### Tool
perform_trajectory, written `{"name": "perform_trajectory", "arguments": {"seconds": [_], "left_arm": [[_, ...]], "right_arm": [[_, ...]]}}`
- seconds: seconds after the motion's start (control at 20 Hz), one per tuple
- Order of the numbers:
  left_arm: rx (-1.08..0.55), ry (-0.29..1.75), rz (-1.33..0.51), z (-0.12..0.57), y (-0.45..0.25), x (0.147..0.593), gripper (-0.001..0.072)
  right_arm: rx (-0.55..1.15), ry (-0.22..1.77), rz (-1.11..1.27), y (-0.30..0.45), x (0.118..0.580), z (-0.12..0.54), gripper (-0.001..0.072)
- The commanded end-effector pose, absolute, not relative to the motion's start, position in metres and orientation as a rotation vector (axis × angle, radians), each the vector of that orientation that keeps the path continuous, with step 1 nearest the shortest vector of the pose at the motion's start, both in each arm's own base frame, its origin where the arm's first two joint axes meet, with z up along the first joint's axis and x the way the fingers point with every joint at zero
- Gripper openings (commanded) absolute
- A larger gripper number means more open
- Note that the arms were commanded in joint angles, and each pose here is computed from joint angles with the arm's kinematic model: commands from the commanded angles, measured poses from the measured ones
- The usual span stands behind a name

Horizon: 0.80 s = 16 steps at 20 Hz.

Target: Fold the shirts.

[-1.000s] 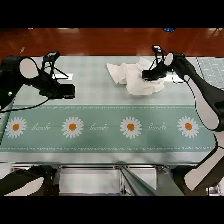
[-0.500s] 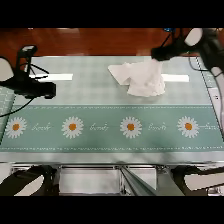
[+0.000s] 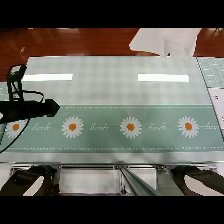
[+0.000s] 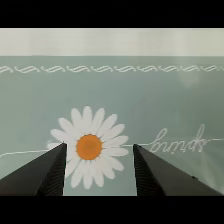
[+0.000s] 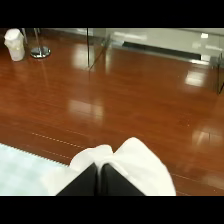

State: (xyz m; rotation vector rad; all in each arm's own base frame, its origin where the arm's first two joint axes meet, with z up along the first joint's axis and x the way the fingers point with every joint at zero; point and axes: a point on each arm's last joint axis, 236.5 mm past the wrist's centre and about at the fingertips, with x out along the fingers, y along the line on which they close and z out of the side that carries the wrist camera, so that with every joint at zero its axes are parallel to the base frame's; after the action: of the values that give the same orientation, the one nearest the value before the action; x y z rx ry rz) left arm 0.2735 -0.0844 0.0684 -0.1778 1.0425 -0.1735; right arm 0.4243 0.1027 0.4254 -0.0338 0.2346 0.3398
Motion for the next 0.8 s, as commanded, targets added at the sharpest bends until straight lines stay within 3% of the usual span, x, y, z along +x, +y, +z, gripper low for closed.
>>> {"name": "perform_trajectory", "arguments": {"seconds": [0.0, 0.3, 0.5, 0.75], "left_arm": [[-0.240, 0.990, -0.213, 0.072, -0.097, 0.274, 0.0508], [-0.294, 0.899, -0.246, 0.091, -0.106, 0.284, 0.0508], [-0.309, 0.790, -0.250, 0.118, -0.102, 0.286, 0.0508], [-0.303, 0.816, -0.255, 0.115, -0.103, 0.278, 0.0508]], "right_arm": [[-0.039, 0.223, 0.426, 0.116, 0.370, 0.448, 0.0021], [0.023, 0.477, 0.731, 0.175, 0.310, 0.392, 0.0021], [0.044, 0.649, 0.894, 0.238, 0.285, 0.316, 0.0021], [0.129, 0.793, 0.942, 0.309, 0.279, 0.213, 0.0021]]}}
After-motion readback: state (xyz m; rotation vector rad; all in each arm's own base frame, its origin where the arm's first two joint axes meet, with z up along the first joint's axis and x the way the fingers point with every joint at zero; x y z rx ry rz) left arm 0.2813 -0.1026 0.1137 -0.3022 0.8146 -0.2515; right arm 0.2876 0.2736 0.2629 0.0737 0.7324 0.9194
